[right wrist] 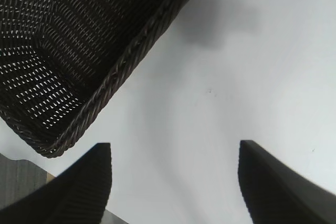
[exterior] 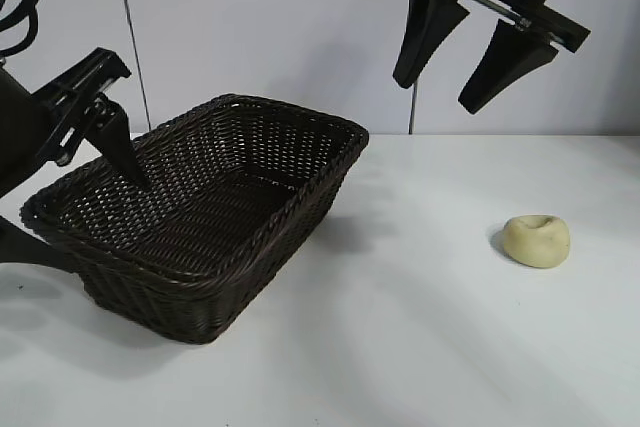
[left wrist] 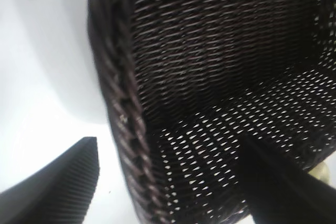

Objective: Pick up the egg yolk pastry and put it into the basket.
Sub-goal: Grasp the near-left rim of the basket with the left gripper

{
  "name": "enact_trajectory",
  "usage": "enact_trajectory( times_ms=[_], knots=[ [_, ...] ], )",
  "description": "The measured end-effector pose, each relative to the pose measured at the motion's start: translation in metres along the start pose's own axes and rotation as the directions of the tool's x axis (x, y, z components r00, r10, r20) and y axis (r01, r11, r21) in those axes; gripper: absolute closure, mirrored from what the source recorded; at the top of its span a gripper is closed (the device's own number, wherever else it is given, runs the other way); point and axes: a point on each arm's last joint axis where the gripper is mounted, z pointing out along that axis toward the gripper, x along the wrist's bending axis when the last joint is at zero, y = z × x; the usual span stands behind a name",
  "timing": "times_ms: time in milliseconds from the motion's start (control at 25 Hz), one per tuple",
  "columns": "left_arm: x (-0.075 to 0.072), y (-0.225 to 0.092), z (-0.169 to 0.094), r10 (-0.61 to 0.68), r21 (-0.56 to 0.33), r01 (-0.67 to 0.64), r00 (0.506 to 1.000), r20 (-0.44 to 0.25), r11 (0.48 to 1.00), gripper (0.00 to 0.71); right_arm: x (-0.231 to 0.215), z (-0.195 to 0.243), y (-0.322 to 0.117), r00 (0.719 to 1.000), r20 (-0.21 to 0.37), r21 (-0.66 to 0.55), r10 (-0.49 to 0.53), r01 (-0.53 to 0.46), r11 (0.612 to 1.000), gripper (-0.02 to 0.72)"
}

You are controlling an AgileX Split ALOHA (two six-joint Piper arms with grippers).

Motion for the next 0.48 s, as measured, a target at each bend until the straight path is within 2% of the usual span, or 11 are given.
enact_trajectory(
  times_ms=[200, 480],
  knots=[
    [0.006, 0.002, 0.022, -0.008, 0.011, 0.009, 0.998, -0.06, 1.0, 0.178, 0.0, 0.0, 0.0, 1.0, 0.0, 0.0, 0.0, 0.0, 1.0, 0.206],
    [0.014, 0.007, 0.055, -0.022, -0.019, 0.021, 0.996, -0.084, 1.0, 0.184, 0.0, 0.0, 0.0, 1.0, 0.0, 0.0, 0.0, 0.0, 1.0, 0.206]
  ],
)
